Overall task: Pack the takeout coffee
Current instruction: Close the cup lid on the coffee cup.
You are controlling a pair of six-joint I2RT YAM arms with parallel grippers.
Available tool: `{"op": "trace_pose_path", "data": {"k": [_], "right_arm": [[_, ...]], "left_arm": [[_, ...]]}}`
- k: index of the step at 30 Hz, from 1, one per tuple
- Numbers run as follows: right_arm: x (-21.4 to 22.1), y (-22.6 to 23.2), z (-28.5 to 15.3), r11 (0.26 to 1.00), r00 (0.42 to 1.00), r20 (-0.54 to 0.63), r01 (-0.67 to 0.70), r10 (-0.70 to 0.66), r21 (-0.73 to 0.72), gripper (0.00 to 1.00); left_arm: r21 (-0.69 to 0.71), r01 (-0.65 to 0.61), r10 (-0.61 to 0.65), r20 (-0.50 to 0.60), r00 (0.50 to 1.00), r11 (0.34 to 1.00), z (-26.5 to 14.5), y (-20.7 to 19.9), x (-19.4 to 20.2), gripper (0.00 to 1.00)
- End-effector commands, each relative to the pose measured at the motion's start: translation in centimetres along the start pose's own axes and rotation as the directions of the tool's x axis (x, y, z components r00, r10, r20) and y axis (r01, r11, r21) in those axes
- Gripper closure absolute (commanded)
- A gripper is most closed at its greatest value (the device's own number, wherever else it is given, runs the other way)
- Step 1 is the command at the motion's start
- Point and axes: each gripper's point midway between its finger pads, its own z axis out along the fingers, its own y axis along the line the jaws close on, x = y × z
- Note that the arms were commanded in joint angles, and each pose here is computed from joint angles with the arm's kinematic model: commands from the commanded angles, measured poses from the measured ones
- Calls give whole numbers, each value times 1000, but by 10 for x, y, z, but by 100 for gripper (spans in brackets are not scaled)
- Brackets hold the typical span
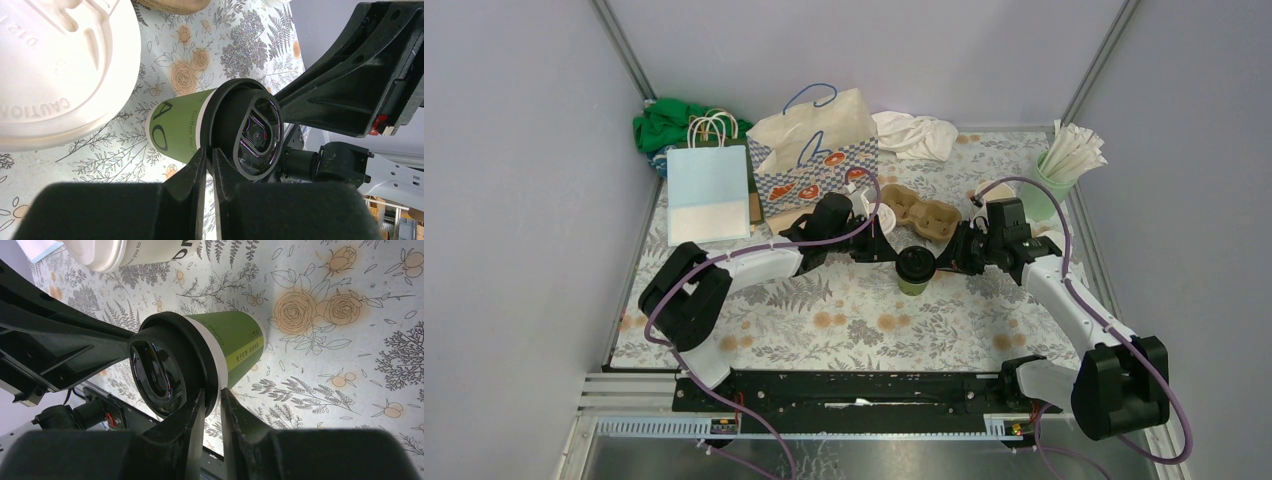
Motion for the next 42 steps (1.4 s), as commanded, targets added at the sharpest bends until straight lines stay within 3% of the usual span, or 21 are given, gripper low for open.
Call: {"op": "trace_pose_path", "data": {"k": [1,16,19,28,29,32,33,42], "right_arm": [[35,-25,13,997,992,-107,-59,65,59,77],[40,-30,15,993,991,-86,-94,100,70,88],[41,-35,13,991,991,-86,-89,98,101,85],[29,-26,-2,991,996,-51,-72,78,109,60],[28,-25,-2,992,996,-47,-74,80,103,60],[26,-22,0,993,995,-42,-81,85,90,76],[24,-21,0,993,996,-42,-81,85,86,76],[9,-10,-6,994,997,-29,-66,69,89,69]], "left_arm": [[-18,-26,26,-8,1000,1000,6,3,2,88],[-12,-27,27,-8,1000,1000,6,-1,0,88],[0,-30,30,-9,999,1000,6,-5,-1,88],[3,-32,32,-12,999,999,7,-8,1,88],[3,-33,33,-12,999,999,7,-8,1,88],[5,-33,33,-10,999,999,7,-10,-1,88],[6,-34,34,-11,999,999,8,-10,-1,88],[18,-30,30,-18,999,999,10,-14,-2,88]]}}
